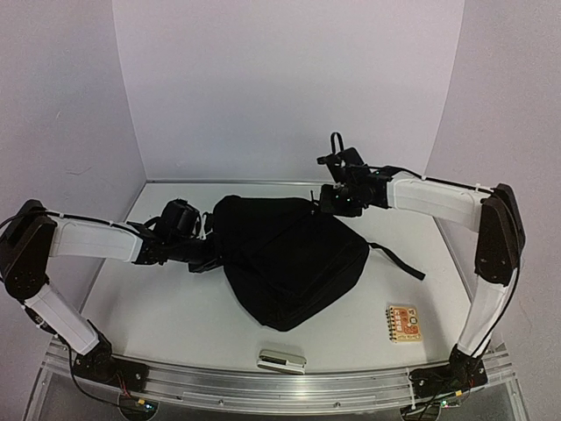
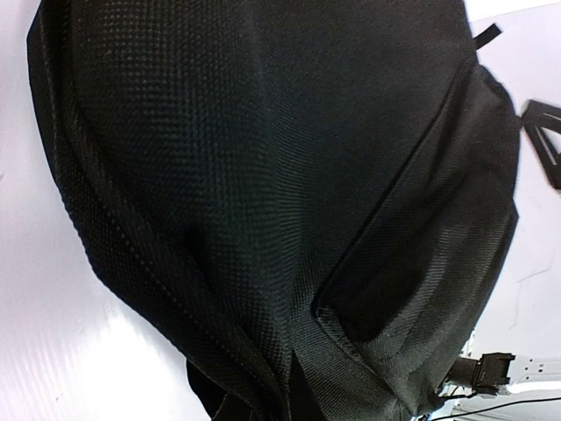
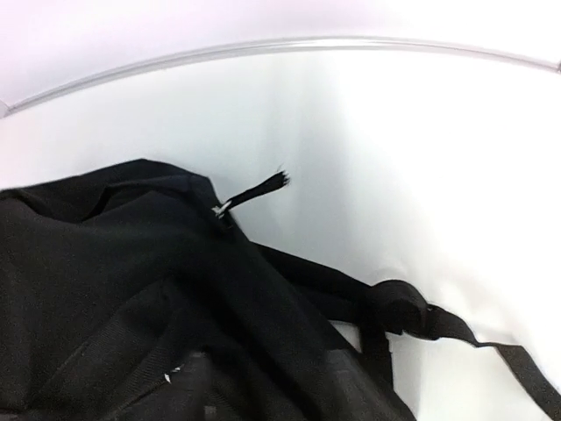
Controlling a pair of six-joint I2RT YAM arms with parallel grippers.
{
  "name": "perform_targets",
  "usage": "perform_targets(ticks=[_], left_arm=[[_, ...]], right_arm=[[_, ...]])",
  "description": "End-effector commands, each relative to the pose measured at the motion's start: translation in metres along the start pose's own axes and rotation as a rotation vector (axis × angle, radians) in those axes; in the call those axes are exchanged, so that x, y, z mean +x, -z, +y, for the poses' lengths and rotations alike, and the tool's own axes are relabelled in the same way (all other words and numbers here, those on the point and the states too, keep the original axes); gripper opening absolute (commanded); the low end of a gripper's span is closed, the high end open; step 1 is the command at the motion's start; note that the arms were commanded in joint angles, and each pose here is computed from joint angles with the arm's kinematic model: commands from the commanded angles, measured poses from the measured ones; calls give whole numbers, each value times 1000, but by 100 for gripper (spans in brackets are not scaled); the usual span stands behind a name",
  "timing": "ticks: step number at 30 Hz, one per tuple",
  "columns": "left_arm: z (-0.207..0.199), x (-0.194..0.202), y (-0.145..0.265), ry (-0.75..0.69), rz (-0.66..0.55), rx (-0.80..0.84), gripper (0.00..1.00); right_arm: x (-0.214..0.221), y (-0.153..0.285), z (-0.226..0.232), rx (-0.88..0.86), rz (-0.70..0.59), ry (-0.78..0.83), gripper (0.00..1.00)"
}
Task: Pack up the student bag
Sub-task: Unzip the student bag at the center of the board, then adjust the student bag at the center of the board.
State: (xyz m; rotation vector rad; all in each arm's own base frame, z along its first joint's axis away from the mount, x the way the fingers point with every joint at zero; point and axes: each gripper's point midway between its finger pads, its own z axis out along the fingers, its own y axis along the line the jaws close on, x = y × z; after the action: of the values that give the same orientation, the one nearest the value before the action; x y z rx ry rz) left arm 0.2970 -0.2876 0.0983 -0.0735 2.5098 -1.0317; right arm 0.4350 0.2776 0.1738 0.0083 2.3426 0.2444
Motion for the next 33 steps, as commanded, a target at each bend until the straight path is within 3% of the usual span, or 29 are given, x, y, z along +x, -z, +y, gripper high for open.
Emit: perform_targets(ticks=[1, 4, 9, 19, 24, 28, 33], left_arm=[[-5, -3, 12, -12, -12, 9, 0], [-9, -6, 12, -8, -20, 19, 0], [-10, -8, 12, -7, -23, 21, 0], [-13, 0, 8, -18, 17, 41, 0], [-32, 17, 6, -83, 54, 67, 0], [-57, 43, -1, -171, 113, 65, 0], [-85, 78, -16, -220, 204, 88, 0]], right_arm=[[-17, 64, -15, -77, -34, -75, 73], [8, 84, -38, -56, -7, -127, 83], [61, 100, -66, -52, 69, -238, 83], [103, 78, -26, -342, 159, -394, 64], [104, 44, -18, -331, 149, -375, 36], [82, 20, -14, -273, 83, -317, 21], [33, -6, -10, -223, -18, -269, 18]])
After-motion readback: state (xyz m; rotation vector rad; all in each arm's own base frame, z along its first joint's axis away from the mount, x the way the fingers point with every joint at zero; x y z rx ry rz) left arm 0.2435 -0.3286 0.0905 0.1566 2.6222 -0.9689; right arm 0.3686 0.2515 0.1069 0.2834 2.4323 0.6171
